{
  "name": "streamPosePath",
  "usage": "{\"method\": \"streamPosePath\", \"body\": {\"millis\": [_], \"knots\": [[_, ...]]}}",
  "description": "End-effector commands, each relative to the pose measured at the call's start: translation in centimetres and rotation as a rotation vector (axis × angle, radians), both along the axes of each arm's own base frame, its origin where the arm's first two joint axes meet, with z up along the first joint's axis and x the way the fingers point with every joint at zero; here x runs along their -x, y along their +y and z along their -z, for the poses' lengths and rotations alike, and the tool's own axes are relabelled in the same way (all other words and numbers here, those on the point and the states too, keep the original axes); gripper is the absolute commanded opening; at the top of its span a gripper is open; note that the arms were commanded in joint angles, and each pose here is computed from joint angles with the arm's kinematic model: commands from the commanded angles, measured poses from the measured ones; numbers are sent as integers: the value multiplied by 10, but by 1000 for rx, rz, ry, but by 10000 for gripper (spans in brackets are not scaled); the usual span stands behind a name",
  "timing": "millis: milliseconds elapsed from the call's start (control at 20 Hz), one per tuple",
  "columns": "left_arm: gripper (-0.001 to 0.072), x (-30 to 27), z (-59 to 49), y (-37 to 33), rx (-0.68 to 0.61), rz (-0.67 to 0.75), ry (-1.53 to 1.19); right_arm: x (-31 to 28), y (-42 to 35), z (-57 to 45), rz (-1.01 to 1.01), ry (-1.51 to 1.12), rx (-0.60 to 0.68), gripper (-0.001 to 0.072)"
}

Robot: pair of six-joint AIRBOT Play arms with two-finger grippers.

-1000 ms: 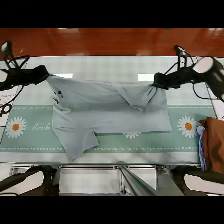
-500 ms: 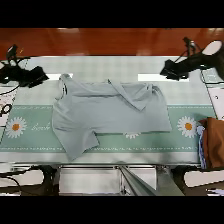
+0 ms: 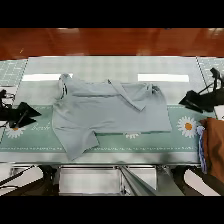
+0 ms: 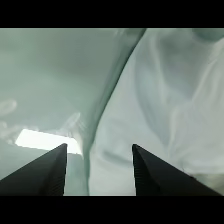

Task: Fold the shirts.

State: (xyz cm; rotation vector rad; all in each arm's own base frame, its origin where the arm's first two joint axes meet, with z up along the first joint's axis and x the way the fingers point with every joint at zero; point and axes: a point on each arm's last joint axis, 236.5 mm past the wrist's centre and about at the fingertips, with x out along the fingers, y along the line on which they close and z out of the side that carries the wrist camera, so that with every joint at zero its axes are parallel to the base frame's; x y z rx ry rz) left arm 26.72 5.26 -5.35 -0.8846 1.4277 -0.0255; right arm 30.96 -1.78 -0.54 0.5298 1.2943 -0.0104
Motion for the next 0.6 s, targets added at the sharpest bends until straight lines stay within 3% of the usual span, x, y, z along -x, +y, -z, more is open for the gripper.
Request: {"method": "streamPosePath", "body": {"millis": [0,550], "knots": [[504,38,18,-28,101,-10,83,45,18,18,17,-31,-23,409],[503,25,54,-59,92,92,78,47,33,7,37,-110,-66,409]]}}
